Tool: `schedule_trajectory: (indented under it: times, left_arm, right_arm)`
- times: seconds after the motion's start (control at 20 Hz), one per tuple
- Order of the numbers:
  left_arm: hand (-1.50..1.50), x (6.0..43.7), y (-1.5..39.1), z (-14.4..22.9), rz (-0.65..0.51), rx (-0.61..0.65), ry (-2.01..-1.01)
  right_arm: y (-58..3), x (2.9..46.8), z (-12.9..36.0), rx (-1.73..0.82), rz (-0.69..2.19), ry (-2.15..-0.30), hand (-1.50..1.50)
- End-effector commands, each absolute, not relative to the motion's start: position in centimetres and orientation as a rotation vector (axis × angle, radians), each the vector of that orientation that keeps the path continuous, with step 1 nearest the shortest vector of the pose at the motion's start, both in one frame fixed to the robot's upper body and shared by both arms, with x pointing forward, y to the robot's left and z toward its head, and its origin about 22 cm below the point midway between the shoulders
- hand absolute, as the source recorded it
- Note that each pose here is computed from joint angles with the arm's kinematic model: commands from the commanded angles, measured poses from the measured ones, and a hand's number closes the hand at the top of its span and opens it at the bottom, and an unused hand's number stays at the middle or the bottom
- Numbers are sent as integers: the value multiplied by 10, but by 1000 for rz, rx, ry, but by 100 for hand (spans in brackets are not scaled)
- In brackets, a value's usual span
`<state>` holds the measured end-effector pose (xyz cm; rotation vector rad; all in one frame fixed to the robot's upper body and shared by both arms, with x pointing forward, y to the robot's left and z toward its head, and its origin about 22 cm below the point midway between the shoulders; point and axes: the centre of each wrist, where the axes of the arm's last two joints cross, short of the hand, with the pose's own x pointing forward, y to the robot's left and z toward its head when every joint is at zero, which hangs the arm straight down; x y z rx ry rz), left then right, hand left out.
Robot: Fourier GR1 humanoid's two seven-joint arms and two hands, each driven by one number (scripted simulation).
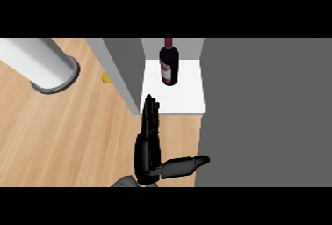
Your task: Pick up the wine, place it into the cabinet and close the cabinet
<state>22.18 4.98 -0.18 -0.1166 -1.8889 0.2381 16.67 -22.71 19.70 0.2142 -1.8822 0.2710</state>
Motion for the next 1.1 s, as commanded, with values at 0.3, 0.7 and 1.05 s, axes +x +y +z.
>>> schedule_trajectory:
  times: [0.3,0.7,1.05]
  left_arm:
    - [-150,156,81,26,297,-151,-1920]
    - [-150,127,113,33,192,-200,-1917]
    - [-150,125,166,39,151,-236,-1925]
  right_arm:
    - [-230,153,193,261,284,-1904,-150]
    - [-227,140,196,394,423,-1813,150]
    - [-226,142,199,345,487,-1837,150]
